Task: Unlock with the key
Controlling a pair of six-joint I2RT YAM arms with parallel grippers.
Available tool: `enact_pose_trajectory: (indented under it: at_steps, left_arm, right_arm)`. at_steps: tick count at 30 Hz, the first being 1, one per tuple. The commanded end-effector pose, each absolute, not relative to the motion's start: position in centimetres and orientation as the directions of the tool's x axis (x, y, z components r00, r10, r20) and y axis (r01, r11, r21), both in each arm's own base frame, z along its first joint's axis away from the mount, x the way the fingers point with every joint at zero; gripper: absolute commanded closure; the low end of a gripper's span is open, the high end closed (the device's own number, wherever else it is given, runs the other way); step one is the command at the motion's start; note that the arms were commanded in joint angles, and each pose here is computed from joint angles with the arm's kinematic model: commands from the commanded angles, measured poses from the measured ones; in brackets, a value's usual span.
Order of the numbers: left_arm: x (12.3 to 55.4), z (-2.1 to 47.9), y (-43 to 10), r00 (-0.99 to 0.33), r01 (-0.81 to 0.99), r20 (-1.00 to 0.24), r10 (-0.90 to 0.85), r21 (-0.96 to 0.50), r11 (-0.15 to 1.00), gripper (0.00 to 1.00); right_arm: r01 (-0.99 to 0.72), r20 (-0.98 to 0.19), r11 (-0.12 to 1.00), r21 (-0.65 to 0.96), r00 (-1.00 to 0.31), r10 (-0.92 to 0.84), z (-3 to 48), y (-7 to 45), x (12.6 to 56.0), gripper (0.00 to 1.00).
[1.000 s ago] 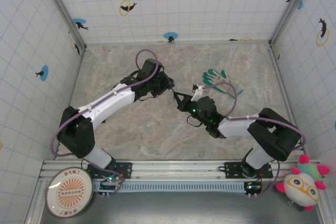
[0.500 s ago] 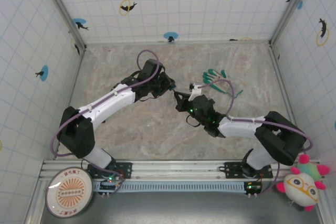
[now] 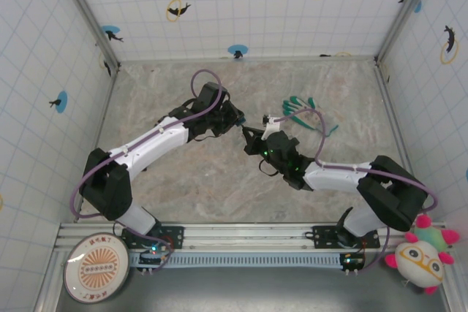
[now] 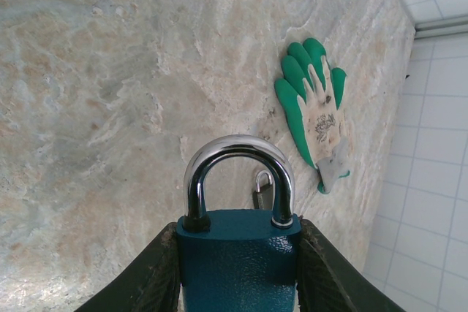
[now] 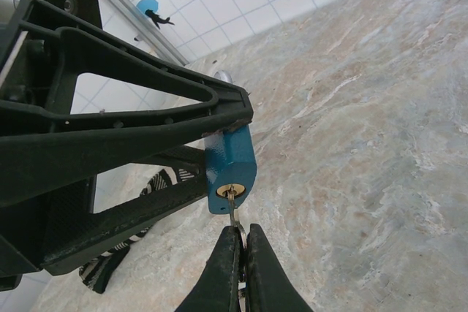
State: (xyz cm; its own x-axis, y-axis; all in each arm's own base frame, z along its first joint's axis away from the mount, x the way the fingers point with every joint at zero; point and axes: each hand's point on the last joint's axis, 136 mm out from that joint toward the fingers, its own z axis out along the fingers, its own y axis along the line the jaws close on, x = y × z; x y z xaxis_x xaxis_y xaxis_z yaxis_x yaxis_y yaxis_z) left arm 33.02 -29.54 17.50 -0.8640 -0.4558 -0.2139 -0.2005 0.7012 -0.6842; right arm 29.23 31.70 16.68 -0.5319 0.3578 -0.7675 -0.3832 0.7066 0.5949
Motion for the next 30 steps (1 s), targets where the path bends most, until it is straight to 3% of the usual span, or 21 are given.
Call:
enact_pose_trajectory:
  at_steps: [1, 25, 30]
  left_arm:
    - [31.8, 16.9, -29.9, -0.884, -0.209, -0.179, -0.432, -0.676, 0.707, 0.88]
    - [31.3, 16.7, -30.3, -0.897, -0.183, -0.180, -0.404, -0.680, 0.710, 0.97]
    - [31.5, 16.9, -29.6, -0.886, -0.190, -0.200, -0.419, -0.667, 0.721, 0.97]
  right_arm:
    - [-0.421, -0.752, 0.633, 0.649, -0.477, 0.454, 20.5, 32.0, 29.5, 1.00]
    - [-0.416, -0.713, 0.587, 0.695, -0.509, 0.483, 20.7, 32.4, 30.2, 1.00]
    - [-0.394, -0.696, 0.589, 0.706, -0.540, 0.473, 19.5, 32.0, 29.6, 0.89]
